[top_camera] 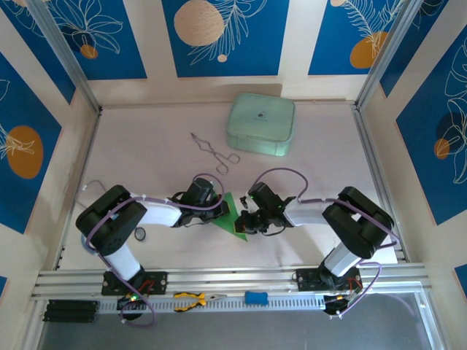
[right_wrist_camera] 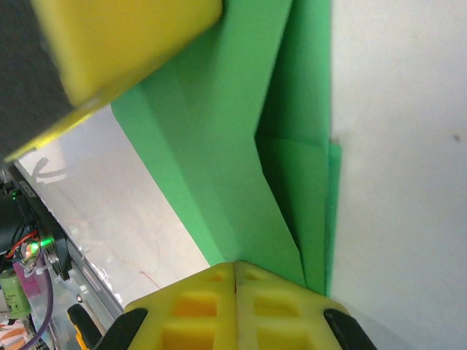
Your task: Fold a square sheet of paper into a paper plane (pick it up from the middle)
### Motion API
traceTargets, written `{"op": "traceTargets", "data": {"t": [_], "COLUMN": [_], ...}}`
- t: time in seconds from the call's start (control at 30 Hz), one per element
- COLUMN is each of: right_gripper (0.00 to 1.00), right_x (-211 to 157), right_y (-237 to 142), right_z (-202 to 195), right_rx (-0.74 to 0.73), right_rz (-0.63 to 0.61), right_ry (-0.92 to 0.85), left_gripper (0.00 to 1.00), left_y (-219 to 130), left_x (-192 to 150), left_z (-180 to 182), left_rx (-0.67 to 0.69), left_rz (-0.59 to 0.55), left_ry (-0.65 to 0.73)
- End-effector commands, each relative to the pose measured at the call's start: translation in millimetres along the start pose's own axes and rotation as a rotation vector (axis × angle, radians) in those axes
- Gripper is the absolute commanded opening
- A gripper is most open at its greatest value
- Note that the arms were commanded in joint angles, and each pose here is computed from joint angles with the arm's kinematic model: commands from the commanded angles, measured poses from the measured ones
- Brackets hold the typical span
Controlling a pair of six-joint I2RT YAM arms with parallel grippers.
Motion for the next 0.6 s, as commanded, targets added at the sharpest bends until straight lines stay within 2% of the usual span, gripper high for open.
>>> {"op": "traceTargets", "data": {"t": [0.0,0.33,0.57], "right_gripper": [0.04,0.05,0.04], "right_x": [-18,-37,-50], "right_y": [-3,-12,-20], "right_z": [-23,-37,-46], "right_rx": [-0.071,-0.094,-0.141], "right_rz": [0.071,0.089,0.058], "right_ry": [0.081,0.110,0.147], "left_gripper": [0.00,0.00,0.00], "left_y": [1,0,-1], "left_x": [-10,-10,-9], "left_z": [23,26,26], "left_rx": [0.107,0.110,0.112], "left_rz": [0.040,0.035,0.036], "left_ry": [-0.015,-0.023,-0.024]}}
Point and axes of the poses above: each hand's point on the last joint's axis, 136 mm out from that joint toward the fingers, its own y axis out along the fingers, its own z axis along the line the jaws close on, x = y × z, the point moved 10 cm from there along -y, back along the fingers, and after that the axes turned 5 degrees about y, right-handed, at the moved point
